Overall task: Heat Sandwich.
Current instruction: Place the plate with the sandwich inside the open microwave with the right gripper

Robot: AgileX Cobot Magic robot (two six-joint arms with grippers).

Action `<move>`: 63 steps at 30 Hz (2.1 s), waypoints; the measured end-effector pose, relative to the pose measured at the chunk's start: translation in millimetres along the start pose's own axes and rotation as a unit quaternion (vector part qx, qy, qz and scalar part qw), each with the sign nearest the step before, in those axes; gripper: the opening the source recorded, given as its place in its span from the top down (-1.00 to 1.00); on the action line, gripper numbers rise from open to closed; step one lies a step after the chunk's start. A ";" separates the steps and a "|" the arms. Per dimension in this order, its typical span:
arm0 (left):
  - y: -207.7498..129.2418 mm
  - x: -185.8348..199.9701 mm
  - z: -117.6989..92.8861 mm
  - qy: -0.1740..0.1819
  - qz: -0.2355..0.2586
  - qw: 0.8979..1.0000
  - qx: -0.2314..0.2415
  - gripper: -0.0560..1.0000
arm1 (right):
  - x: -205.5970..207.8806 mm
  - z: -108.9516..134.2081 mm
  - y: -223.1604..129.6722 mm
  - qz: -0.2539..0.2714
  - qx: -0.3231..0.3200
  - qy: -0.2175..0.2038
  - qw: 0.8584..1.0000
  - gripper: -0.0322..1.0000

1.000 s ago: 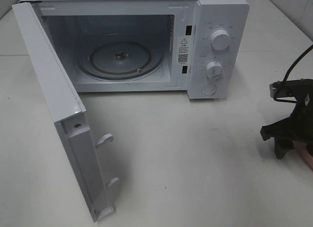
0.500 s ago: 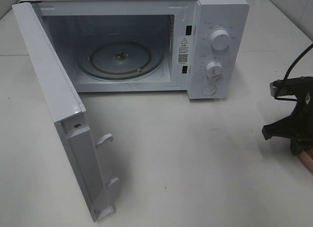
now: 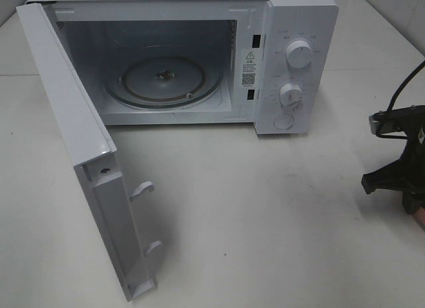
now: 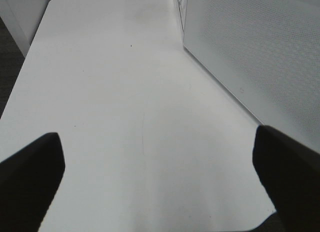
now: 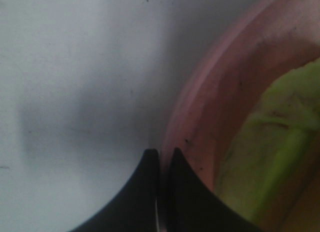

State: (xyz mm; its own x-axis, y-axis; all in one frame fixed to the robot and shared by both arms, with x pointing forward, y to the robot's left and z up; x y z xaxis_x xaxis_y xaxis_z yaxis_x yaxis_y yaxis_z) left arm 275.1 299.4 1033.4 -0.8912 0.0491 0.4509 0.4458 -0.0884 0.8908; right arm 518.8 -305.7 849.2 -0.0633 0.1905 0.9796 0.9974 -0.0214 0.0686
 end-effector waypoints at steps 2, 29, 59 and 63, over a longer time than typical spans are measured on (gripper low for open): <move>0.0 0.0 0.0 0.000 0.000 1.000 0.000 -0.94 | 2.5 -0.1 -1.4 0.002 -0.001 -0.004 1.000 0.90; 0.0 0.0 0.0 0.000 0.000 1.000 0.000 -0.94 | 60.3 26.7 -26.4 -0.007 0.086 -0.073 0.994 0.90; 0.0 0.0 0.0 0.000 0.000 1.000 0.000 -0.94 | 122.2 80.5 -70.9 -0.071 0.216 -0.051 0.972 0.90; 0.0 0.0 0.0 0.000 0.000 1.000 0.000 -0.94 | 125.1 87.7 -77.3 -0.071 0.238 -0.046 0.968 0.90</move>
State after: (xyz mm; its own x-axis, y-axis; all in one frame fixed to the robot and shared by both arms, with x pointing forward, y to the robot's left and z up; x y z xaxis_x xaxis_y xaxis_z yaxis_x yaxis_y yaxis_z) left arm 275.1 299.4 1033.4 -0.8912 0.0491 0.4509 0.4458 -0.0884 0.8908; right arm 436.8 -194.2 949.9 -0.2194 0.2456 0.9442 0.8832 0.4611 0.0853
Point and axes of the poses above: a point on each arm's last joint axis where the gripper is mounted, x pointing back along that axis away from the gripper, z along the wrist's bending axis when the last joint is at zero, y = z × x, the point moved 5 cm from there along -x, pointing out along that axis toward the gripper, and after that the axes turned 4 degrees about -x, right-handed, at the moved point
